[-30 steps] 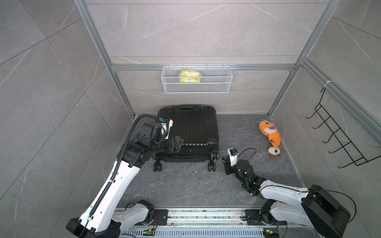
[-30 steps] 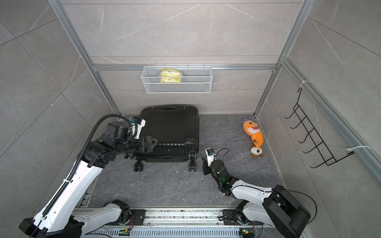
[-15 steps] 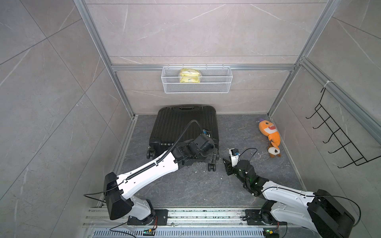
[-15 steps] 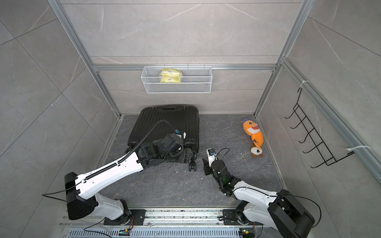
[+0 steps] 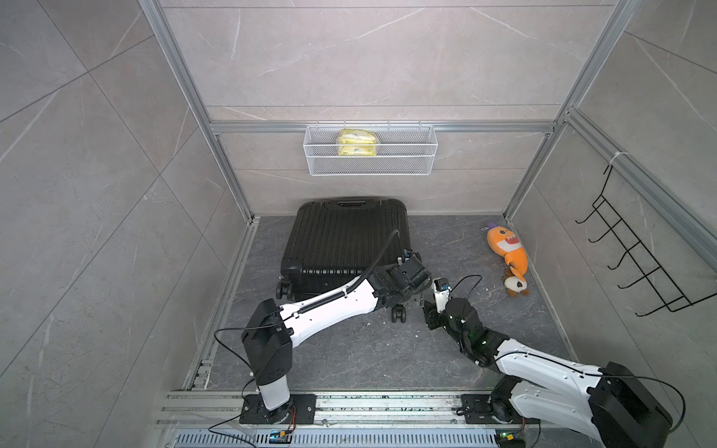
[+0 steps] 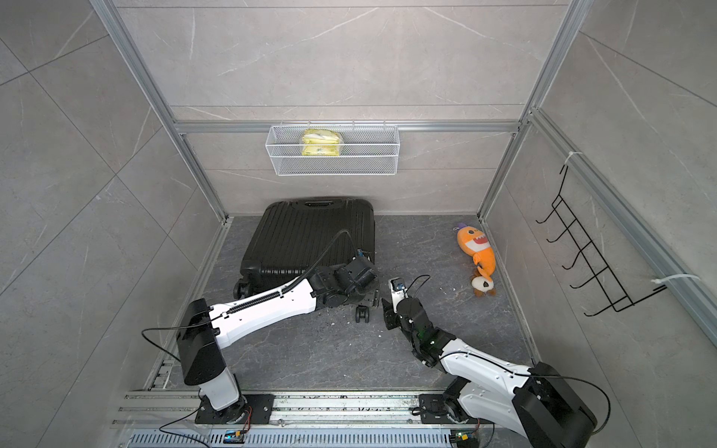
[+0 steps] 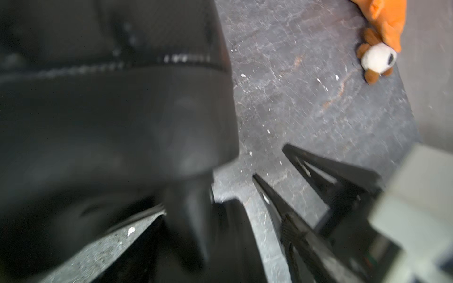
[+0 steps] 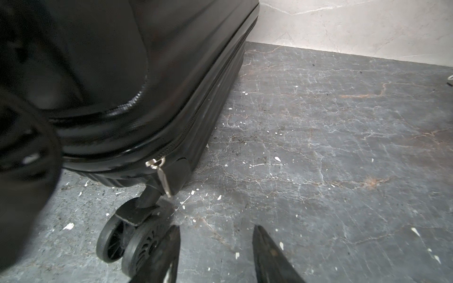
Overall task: Close the suitcase zippers
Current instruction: Pick up the suitcase from the center of the board, then zip the zipper on the suitcase.
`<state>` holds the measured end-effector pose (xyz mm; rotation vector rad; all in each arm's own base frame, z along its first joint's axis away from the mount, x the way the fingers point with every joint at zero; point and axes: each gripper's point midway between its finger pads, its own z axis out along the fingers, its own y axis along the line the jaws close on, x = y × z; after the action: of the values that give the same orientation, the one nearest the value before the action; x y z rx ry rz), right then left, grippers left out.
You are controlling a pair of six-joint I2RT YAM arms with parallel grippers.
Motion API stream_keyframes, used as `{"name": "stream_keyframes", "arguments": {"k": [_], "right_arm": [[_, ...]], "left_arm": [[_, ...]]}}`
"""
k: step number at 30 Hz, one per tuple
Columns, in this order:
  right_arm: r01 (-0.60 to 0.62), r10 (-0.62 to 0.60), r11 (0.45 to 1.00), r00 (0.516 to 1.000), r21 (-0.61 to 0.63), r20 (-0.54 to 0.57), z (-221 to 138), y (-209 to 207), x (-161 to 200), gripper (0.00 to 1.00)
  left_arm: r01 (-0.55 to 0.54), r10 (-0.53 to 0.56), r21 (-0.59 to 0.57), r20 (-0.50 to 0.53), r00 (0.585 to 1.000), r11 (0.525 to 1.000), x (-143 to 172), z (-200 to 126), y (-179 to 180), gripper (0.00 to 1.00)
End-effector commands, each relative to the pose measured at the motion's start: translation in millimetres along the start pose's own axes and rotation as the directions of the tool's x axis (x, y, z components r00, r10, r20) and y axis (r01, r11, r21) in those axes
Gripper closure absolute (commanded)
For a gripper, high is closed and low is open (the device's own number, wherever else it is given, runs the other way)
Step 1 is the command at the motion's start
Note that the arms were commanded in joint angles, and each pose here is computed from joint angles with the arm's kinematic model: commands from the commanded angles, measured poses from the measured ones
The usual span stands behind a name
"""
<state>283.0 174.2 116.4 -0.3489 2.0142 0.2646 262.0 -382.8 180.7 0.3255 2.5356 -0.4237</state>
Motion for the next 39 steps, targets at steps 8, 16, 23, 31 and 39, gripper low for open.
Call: {"name": "stream_keyframes", "arguments": {"k": [8, 16, 23, 31, 39], "right_arm": [[0.053, -0.066, 0.973, 0.997, -0.222, -0.05, -3, 40, 6, 0.48], [0.061, -0.05, 0.943, 0.998, -0.328, 0.041, 3, 61, -1, 0.46], [0.055, -0.026, 0.934, 0.996, -0.353, 0.087, 9, 70, -4, 0.46], [0.048, -0.018, 0.939, 0.996, -0.342, 0.09, 29, 75, -7, 0.51], [0.046, -0.016, 0.935, 0.996, -0.352, 0.089, 43, 81, -5, 0.53]], "left_arm": [[0.036, -0.033, -0.039, 0.067, 0.997, 0.999, -13, -29, 30, 0.68], [0.024, -0.025, 0.023, 0.041, 0.999, 0.999, -7, -48, 37, 0.88], [0.025, -0.026, 0.041, 0.032, 0.999, 0.999, -6, -48, 35, 0.88], [0.028, -0.029, 0.066, 0.023, 0.999, 0.997, -5, -49, 30, 0.89], [0.031, -0.033, 0.078, 0.025, 0.999, 0.997, -6, -53, 29, 0.89]]}}
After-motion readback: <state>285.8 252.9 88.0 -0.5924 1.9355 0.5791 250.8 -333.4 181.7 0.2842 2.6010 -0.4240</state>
